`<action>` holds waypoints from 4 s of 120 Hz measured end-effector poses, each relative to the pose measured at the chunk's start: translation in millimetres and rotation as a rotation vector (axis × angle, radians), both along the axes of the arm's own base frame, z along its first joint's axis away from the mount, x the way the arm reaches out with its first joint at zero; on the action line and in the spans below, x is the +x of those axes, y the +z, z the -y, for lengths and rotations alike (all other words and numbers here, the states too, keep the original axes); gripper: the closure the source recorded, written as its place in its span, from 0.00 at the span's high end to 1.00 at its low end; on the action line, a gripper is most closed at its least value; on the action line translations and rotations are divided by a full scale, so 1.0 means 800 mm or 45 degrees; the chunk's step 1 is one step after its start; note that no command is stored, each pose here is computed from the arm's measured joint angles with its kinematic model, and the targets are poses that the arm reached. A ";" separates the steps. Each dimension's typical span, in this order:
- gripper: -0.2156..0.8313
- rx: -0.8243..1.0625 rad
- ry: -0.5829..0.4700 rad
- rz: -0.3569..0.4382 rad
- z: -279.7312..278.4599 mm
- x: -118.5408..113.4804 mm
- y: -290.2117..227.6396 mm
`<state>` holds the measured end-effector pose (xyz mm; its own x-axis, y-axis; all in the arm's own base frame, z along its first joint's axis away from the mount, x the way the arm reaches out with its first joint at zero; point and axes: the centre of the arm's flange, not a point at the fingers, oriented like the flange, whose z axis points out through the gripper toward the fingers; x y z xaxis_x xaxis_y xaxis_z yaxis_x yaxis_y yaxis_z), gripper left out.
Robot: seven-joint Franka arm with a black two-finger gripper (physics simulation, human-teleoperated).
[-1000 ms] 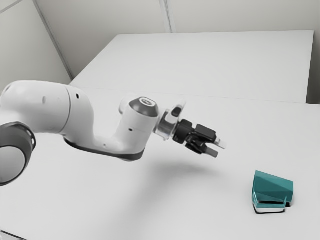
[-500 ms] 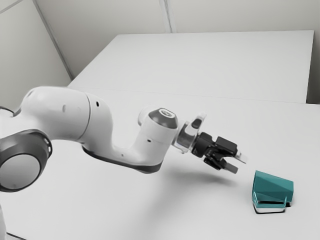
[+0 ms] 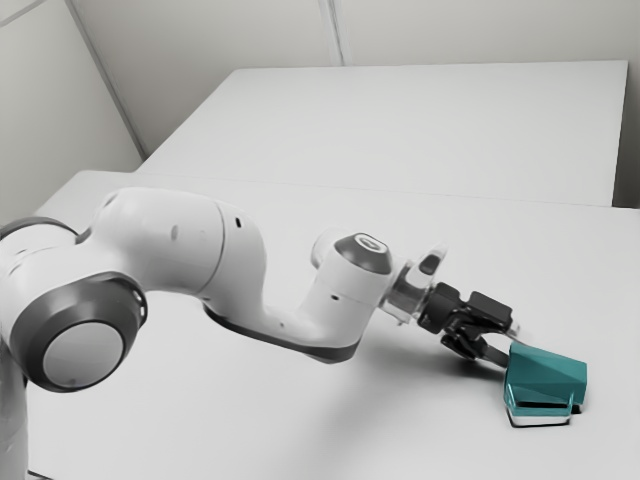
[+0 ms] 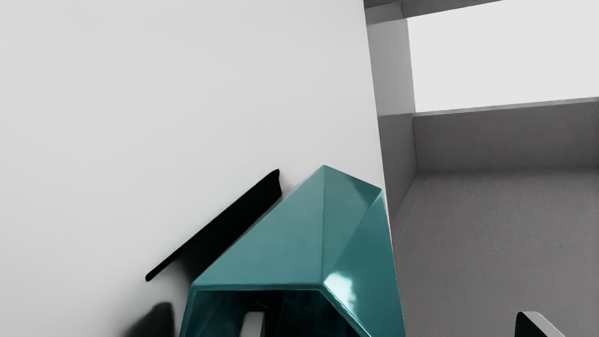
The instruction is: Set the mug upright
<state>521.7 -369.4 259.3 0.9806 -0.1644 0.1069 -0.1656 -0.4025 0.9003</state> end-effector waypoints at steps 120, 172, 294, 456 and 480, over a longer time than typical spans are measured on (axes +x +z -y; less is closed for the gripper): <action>0.52 -0.007 -0.026 -0.017 0.038 0.004 -0.023; 0.21 0.000 -0.023 -0.013 0.040 0.004 -0.020; 0.04 0.670 -0.251 0.386 -0.167 0.008 0.192; 0.04 1.553 0.010 0.071 -0.365 -0.064 0.165; 0.04 1.581 0.081 0.071 -0.365 -0.061 0.155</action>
